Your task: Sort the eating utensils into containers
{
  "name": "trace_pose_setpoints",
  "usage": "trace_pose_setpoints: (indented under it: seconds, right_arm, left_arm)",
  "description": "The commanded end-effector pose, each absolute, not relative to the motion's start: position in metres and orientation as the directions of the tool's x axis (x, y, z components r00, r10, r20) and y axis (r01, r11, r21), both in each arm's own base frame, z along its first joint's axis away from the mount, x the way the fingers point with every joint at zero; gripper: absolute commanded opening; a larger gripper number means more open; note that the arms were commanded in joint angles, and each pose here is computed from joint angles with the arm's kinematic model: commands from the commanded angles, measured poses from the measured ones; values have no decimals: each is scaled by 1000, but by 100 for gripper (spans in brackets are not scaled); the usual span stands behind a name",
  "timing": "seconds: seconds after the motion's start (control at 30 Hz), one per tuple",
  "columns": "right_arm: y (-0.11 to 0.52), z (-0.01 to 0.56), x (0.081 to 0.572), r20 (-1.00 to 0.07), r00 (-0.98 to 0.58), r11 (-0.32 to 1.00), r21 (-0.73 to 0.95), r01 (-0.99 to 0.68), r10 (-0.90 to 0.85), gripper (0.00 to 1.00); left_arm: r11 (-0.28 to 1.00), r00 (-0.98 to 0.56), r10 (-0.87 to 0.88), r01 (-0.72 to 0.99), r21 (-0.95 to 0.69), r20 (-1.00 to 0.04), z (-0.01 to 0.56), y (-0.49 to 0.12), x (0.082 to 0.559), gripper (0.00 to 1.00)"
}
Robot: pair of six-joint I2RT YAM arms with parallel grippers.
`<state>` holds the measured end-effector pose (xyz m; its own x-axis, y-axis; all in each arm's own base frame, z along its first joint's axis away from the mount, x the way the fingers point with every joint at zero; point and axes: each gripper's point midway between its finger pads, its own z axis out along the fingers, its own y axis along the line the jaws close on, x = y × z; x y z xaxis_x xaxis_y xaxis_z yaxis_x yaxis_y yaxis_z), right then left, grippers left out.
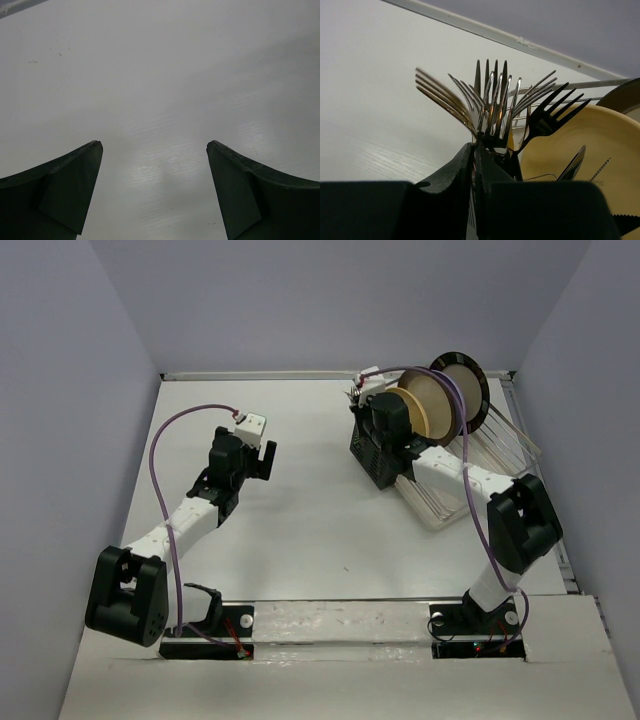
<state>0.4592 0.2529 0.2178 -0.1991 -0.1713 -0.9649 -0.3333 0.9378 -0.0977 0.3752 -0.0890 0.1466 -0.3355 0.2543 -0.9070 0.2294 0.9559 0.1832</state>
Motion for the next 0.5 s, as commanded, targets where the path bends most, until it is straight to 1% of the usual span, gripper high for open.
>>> trace_pose_setpoints:
  seconds: [0.0,0.03,0.13,0.2,0.23,0.33,0.43,0.47]
  right_arm:
    - [248,230,461,-976,-173,949,-77,-305,-135,20]
    - [248,236,459,-978,-165,948,-73,-311,-129,32]
    - [247,245,453,-981,-148,943,-73,-324,-127,47]
    - [247,253,449,-983,-136,939,-73,-337,-125,51]
    - [247,256,448,-984,-132,936,-72,-344,-124,54]
    - [251,273,439,-986,-118,920,-61,-387,-115,57]
    - [259,288,422,-986,-121,881,-42,-471,-112,60]
    - [258,301,415,-989,-110,876,-31,-481,-95,61]
  left_arm:
    - [956,-286,249,225,188,-925,156,-89,379,99]
    - [956,-288,250,225,188,-925,155,-89,379,99]
    - [956,-290,251,225,189,-923,155,-89,379,99]
    - [956,-289,250,224,189,-924,156,-89,379,99]
    - [956,-291,251,224,189,-923,155,-89,379,99]
    - [956,-291,254,221,194,-923,155,-88,379,99]
    - [956,-287,254,217,195,-924,156,-87,379,99]
    - [957,-287,254,216,196,-924,156,-86,379,99]
